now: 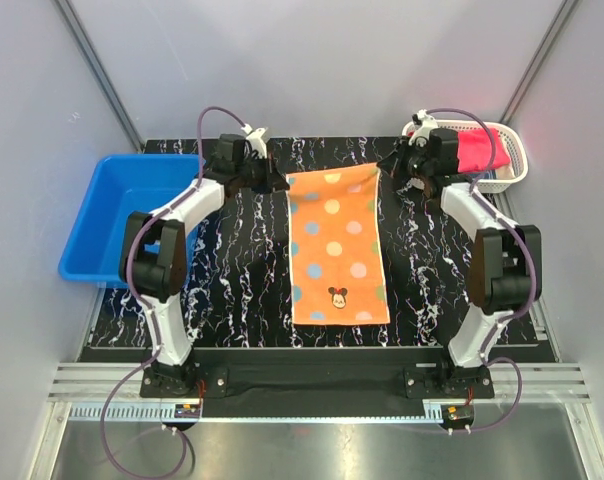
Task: Fold and stack the towels
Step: Flatten out the crumpled towel, then fold the towel
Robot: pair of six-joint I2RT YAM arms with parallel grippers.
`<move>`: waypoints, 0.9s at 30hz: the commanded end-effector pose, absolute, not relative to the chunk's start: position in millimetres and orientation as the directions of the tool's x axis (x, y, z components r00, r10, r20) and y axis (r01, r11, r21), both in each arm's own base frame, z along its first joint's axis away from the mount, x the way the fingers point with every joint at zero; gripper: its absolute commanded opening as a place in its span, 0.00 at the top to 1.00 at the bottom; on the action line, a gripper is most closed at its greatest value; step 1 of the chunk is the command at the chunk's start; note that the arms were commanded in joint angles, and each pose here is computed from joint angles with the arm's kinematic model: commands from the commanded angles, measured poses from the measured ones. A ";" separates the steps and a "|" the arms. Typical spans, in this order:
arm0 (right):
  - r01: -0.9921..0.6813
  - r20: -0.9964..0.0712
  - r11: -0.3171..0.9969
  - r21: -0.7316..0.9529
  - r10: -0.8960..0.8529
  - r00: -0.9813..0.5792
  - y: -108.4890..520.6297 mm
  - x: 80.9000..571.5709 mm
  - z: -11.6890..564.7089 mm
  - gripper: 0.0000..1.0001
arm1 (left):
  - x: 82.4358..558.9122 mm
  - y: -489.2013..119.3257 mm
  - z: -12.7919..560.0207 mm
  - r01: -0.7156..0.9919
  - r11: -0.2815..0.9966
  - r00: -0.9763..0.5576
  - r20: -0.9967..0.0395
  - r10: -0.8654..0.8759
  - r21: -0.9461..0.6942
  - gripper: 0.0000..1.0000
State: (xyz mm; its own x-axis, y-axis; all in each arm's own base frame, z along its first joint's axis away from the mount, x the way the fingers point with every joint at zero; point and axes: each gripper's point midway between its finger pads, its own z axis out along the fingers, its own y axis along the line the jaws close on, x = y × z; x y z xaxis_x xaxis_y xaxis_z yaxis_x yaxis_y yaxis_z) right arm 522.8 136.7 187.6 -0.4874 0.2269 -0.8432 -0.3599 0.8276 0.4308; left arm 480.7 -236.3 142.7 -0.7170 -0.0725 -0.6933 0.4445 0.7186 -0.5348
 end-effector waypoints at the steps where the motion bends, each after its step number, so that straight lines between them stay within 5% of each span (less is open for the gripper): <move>1: -0.281 -0.807 0.856 0.433 0.229 -0.545 125.4 484.8 196.8 1.00 | 458.1 -245.8 197.6 0.571 0.660 -0.602 -0.796 -0.069 -0.489 1.00; 11: 0.011 -0.516 0.848 0.530 0.332 -0.790 113.3 358.0 135.6 1.00 | 350.2 -262.1 148.1 0.533 0.657 -0.697 -0.717 -0.015 -0.533 1.00; 21: 0.160 -0.239 0.766 0.623 0.381 -0.893 130.2 247.9 68.5 1.00 | 259.8 -267.7 80.5 0.457 0.716 -0.780 -0.625 0.037 -0.527 0.84; 27: 0.153 -0.204 0.738 0.658 0.370 -0.906 140.4 228.9 59.3 0.99 | 259.5 -253.6 85.8 0.324 0.780 -0.803 -0.592 -0.072 -0.535 0.67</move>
